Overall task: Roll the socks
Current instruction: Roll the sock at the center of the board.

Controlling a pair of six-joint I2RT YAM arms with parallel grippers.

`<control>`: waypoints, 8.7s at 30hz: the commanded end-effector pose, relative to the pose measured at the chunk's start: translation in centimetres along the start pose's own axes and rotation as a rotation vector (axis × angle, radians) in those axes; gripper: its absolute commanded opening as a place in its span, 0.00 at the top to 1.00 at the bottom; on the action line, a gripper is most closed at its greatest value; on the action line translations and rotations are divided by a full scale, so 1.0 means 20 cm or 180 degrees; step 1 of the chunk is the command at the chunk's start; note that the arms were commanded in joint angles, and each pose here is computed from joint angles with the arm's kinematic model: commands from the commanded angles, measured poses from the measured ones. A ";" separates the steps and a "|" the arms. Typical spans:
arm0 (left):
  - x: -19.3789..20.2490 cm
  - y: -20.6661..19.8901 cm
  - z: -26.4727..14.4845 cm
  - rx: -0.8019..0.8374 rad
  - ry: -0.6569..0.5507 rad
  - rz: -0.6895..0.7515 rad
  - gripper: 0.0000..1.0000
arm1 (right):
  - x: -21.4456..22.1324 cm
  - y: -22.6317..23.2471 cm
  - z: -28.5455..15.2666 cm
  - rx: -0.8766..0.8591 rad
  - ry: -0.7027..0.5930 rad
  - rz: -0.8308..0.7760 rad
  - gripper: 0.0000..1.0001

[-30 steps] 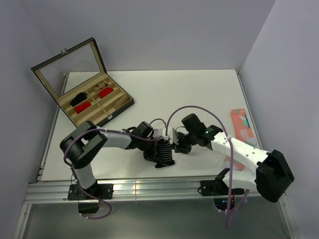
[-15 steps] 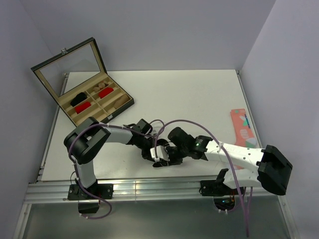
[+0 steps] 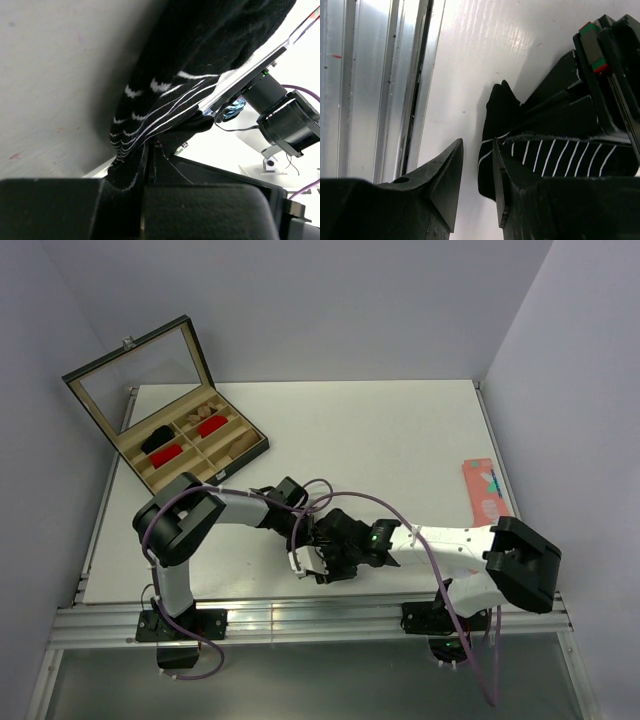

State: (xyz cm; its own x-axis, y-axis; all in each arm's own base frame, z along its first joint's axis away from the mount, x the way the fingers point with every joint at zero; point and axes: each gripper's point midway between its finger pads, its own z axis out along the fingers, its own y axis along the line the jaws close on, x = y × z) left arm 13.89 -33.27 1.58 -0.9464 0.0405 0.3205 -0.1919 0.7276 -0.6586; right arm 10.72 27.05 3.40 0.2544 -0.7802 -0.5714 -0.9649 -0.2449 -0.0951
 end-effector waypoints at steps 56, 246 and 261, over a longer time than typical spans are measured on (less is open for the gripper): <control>-0.01 0.20 0.05 -0.0312 -0.0108 -0.0247 1.00 | -0.01 -0.16 -0.06 0.0430 0.0085 0.0205 0.59; -0.09 0.15 0.09 -0.0506 -0.0650 0.1044 1.00 | 0.54 -0.69 -0.63 0.0559 -0.0350 0.2471 0.59; -0.07 0.07 0.10 -0.0421 0.0009 0.0626 1.00 | 0.33 -0.40 -0.47 0.0945 -0.0155 0.0684 0.57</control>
State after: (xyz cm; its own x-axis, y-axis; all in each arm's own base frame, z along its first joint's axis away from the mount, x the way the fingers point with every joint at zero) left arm 16.67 -36.53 2.06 -0.9781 0.1971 0.0671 0.0869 0.6793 -0.7287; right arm 19.16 17.17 6.46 -0.0999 -0.7822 -0.6149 -0.9870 0.1563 -0.0384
